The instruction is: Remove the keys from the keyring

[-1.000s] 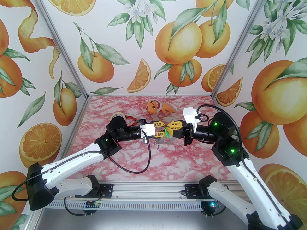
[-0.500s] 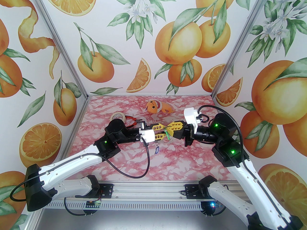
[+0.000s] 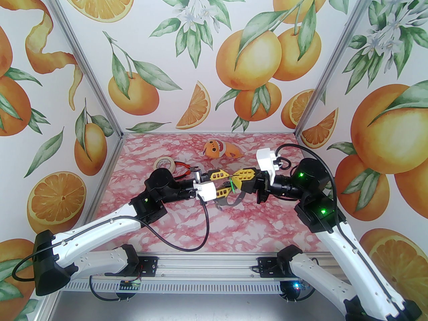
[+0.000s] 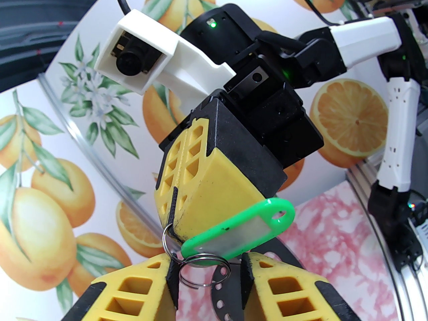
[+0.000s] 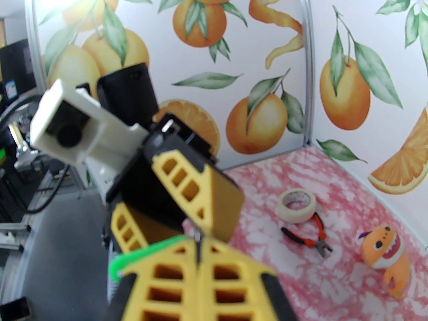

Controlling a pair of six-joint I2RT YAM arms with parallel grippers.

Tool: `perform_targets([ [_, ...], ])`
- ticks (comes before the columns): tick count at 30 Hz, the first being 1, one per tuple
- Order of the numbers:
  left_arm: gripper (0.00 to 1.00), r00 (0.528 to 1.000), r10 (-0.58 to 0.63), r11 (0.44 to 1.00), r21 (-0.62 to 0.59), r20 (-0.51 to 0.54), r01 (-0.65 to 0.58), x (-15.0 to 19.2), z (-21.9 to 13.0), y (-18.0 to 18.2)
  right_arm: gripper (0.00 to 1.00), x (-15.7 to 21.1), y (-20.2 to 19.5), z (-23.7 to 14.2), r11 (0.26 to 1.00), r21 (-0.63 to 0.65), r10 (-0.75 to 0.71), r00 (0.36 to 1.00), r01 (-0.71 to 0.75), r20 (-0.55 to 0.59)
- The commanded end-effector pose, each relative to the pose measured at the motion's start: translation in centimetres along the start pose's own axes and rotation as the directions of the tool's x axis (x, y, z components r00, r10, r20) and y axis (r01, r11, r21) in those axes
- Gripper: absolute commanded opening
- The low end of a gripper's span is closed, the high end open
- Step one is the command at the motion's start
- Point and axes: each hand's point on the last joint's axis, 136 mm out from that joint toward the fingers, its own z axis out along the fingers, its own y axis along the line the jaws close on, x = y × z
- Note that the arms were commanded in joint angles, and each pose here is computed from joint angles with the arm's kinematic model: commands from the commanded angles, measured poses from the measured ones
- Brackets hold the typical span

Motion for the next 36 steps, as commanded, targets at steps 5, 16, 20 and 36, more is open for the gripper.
perform_targets([
  [5, 0.43, 0.988, -0.151, 0.986, -0.080, -0.030, 0.148, 0.9, -0.3, 0.9, 0.00, -2.0, 1.1, -0.6, 0.999, -0.028, -0.035, 0.996, 0.038, 0.085],
  [16, 0.44, 0.972, -0.232, 0.965, -0.113, 0.040, 0.235, 0.1, -0.7, 1.5, 0.00, -1.7, 1.1, -0.2, 0.998, -0.070, 0.004, 0.996, 0.003, 0.092],
  [20, 0.44, 0.978, -0.202, 0.974, -0.098, 0.056, 0.206, -0.3, -0.7, 1.3, 0.00, -1.5, 1.0, -0.1, 0.997, -0.071, 0.012, 0.996, -0.006, 0.086],
  [36, 0.36, 0.993, -0.117, 0.993, -0.014, -0.001, 0.117, -0.8, -1.2, 1.4, 0.00, -1.6, 1.1, 0.0, 0.996, -0.085, 0.004, 0.997, 0.003, 0.078],
])
